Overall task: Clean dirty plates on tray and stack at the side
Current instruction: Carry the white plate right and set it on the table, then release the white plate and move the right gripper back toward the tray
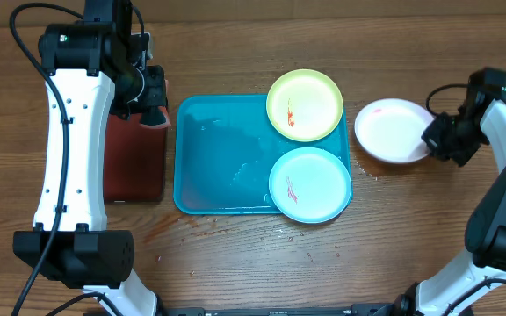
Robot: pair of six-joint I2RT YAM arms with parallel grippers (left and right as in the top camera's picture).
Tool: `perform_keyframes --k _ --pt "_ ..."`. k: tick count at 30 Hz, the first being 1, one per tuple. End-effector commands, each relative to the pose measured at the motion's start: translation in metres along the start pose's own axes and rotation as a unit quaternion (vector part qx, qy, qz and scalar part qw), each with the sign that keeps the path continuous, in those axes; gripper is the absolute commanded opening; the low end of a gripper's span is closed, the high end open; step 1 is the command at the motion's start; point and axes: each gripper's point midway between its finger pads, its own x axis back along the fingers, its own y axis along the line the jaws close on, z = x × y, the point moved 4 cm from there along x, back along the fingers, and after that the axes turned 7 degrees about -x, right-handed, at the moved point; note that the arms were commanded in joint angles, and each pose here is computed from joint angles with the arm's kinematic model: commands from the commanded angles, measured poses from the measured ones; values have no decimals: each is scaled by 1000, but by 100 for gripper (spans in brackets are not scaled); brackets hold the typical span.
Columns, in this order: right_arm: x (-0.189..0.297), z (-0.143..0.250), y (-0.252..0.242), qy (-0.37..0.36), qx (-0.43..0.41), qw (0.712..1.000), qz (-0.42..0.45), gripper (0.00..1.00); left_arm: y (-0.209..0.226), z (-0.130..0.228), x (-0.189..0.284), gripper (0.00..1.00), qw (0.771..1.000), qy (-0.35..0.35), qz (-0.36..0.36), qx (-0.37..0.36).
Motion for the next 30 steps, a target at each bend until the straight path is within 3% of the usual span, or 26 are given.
perform_keyframes --k 1,11,20,26,30 --pt "-7 4 -12 -1 -2 1000 12 4 -3 0 3 4 1000 -6 3 2" --pt "-21 5 -35 -21 -30 997 69 5 -3 0 3 4 1000 -6 3 2" --pt "13 12 -10 22 25 999 12 41 -3 0 3 4 1000 -6 3 2" --pt "52 50 38 76 132 980 -130 49 -3 -1 3 4 1000 -8 3 2" --pt "49 85 53 112 193 967 -122 49 -3 -2 3 4 1000 -10 3 2"
